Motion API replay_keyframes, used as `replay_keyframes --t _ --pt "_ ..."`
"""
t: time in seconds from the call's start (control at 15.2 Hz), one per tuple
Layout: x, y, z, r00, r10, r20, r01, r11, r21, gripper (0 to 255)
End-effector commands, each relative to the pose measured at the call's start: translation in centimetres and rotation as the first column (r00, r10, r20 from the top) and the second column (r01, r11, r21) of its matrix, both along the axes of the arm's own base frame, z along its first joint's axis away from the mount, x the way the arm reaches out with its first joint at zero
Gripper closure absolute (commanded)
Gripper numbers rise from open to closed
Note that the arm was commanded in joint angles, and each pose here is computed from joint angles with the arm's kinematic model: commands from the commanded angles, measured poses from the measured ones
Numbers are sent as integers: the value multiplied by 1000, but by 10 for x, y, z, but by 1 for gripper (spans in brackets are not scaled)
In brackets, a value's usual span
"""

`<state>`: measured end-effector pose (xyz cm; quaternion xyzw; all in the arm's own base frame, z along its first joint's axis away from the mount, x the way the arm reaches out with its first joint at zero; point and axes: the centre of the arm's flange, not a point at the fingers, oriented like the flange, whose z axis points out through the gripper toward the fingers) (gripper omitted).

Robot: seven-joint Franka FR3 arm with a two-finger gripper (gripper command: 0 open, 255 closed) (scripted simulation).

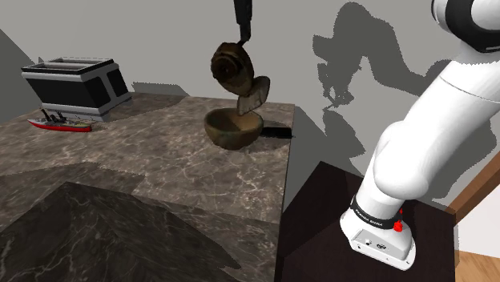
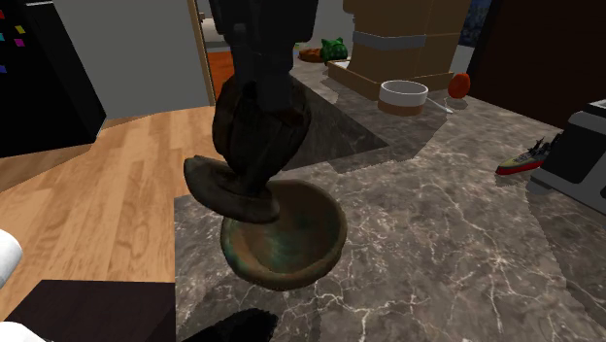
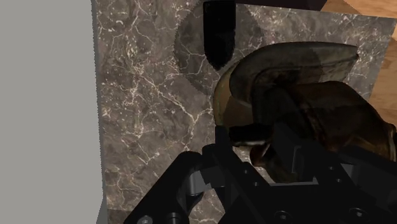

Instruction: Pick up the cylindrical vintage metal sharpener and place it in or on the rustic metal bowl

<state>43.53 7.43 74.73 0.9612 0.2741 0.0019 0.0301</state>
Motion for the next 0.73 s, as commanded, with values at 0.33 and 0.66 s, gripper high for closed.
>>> replay_keyframes --t 0.33,0.66 --pt "-1 -2 -36 1000 1 1 -1 1000 1 255" --pt "-1 -2 -62 1000 1 1 -1 1000 1 255"
